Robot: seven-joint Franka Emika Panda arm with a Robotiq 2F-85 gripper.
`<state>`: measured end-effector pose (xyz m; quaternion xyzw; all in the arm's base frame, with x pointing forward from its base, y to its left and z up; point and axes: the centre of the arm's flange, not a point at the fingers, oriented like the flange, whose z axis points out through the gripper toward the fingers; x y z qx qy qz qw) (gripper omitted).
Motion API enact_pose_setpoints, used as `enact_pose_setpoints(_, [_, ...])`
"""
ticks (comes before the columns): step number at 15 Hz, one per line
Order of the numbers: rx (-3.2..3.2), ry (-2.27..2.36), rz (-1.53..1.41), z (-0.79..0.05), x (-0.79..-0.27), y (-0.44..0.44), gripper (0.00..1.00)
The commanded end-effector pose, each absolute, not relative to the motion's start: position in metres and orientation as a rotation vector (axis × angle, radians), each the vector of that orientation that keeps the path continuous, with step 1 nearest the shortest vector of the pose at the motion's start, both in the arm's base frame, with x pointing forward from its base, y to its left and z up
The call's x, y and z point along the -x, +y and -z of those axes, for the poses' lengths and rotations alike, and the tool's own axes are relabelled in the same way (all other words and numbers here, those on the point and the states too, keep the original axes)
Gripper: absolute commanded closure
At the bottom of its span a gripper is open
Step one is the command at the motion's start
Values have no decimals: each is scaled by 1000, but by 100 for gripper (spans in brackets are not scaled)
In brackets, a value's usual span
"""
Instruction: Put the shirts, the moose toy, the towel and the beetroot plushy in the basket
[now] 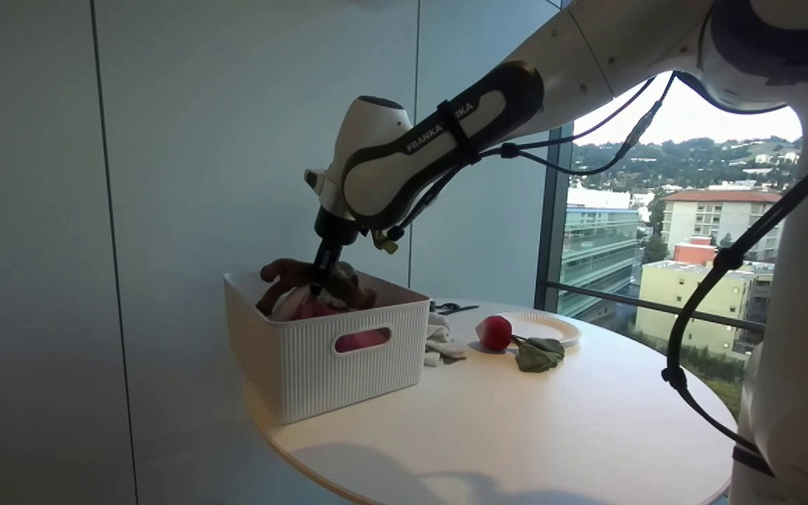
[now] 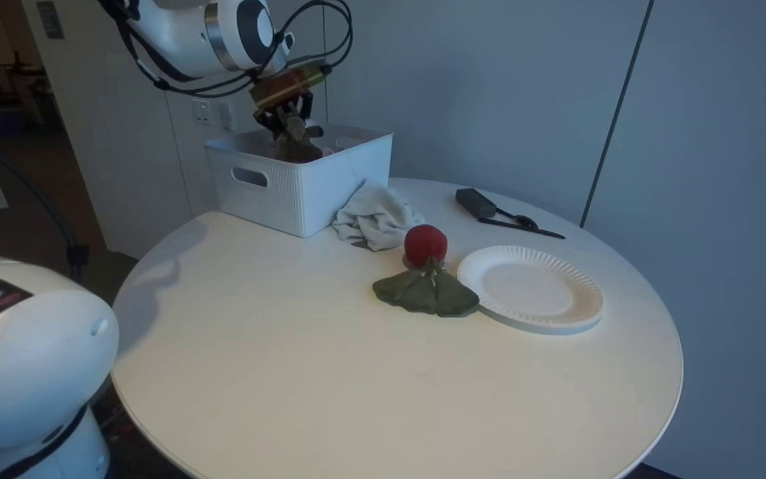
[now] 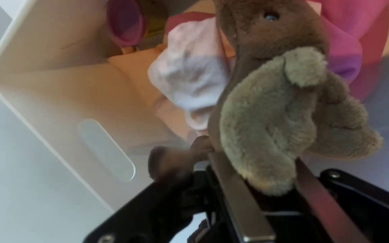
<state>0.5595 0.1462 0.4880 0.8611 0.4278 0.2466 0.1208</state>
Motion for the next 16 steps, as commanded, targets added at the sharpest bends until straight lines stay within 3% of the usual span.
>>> enact_pose_setpoints(1, [-2496, 1234, -710, -520, -552, 140, 41])
enact_pose_setpoints(6, [-2350, 1010, -876, -628, -509, 115, 2])
enact_pose_setpoints(11, [-2359, 654, -934, -720, -435, 59, 0])
enact_pose_setpoints(16, [-2516, 312, -733, -675, -418, -25, 0])
